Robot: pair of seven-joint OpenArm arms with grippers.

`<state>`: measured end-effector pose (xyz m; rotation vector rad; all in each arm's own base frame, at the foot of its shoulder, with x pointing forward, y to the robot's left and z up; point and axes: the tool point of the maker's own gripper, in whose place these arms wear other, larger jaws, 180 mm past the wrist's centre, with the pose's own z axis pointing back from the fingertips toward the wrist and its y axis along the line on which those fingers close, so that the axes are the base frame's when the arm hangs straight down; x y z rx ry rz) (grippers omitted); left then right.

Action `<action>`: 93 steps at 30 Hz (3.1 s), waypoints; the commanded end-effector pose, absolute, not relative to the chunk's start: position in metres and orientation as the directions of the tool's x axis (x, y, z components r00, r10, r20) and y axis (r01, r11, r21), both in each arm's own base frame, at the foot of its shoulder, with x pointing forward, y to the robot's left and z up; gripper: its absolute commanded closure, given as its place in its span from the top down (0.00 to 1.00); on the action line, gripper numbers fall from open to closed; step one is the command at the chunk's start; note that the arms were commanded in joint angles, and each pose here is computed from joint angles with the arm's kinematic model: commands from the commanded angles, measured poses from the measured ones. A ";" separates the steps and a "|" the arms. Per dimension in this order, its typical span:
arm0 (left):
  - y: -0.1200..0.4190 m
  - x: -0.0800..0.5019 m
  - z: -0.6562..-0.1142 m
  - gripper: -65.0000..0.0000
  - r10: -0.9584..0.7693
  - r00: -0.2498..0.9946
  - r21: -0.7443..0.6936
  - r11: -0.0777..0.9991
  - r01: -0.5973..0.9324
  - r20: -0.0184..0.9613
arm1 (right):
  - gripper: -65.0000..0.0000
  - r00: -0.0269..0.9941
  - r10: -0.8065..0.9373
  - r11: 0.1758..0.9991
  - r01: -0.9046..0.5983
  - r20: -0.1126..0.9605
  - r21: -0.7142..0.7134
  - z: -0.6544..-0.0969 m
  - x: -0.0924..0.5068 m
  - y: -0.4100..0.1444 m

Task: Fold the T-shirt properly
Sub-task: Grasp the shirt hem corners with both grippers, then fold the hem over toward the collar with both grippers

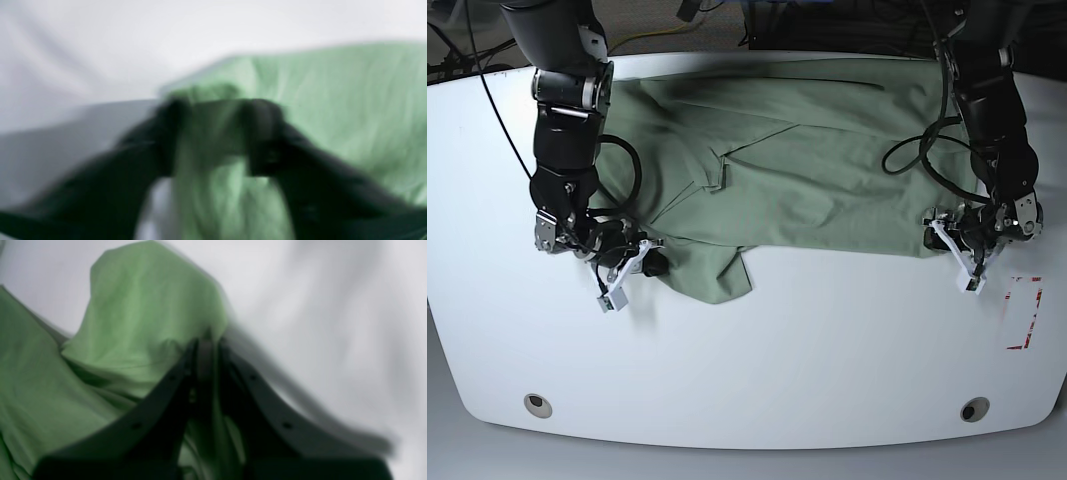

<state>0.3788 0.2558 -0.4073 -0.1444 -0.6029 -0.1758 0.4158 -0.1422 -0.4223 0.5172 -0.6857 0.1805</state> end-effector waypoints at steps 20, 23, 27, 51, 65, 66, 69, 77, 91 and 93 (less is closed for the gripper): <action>0.268 0.406 -0.331 0.00 -0.258 0.654 0.129 0.962 0.240 0.711 | 0.00 0.595 0.191 0.891 -0.438 0.781 0.116 -0.321 0.452 -0.172; 0.266 0.402 -0.321 0.00 -0.285 0.628 0.162 0.956 0.246 0.725 | 0.00 0.578 0.211 0.903 -0.424 0.788 0.068 -0.305 0.451 -0.187; 0.262 0.394 -0.305 0.00 -0.329 0.584 0.215 0.942 0.257 0.742 | 0.00 0.576 0.228 0.924 -0.383 0.785 0.013 -0.285 0.442 -0.209; 0.236 0.296 -0.325 0.00 -0.468 0.590 0.303 0.882 0.362 0.658 | 0.00 0.637 0.345 0.923 -0.365 0.690 -0.125 -0.300 0.311 -0.221; 0.238 0.248 -0.364 0.00 -0.468 0.678 0.250 0.882 0.399 0.567 | 0.00 0.762 0.267 0.944 -0.330 0.590 -0.001 -0.352 0.246 -0.221; 0.238 0.247 -0.365 0.00 -0.467 0.680 0.249 0.882 0.399 0.565 | 0.00 0.766 0.260 0.945 -0.327 0.588 0.007 -0.354 0.245 -0.218; 0.239 0.242 -0.369 0.02 -0.468 0.691 0.245 0.882 0.402 0.551 | 0.03 0.769 0.252 0.946 -0.324 0.587 0.019 -0.356 0.244 -0.215; 0.240 0.240 -0.373 0.64 -0.461 0.700 0.234 0.886 0.401 0.545 | 0.66 0.767 0.251 0.947 -0.322 0.591 0.016 -0.354 0.243 -0.216; 0.217 0.289 -0.326 0.66 -0.419 0.575 0.218 0.896 0.387 0.702 | 0.67 0.676 0.250 0.946 -0.324 0.694 -0.025 -0.313 0.303 -0.217; 0.215 0.295 -0.338 0.66 -0.381 0.601 0.180 0.912 0.369 0.702 | 0.67 0.680 0.257 0.941 -0.337 0.686 -0.018 -0.317 0.317 -0.211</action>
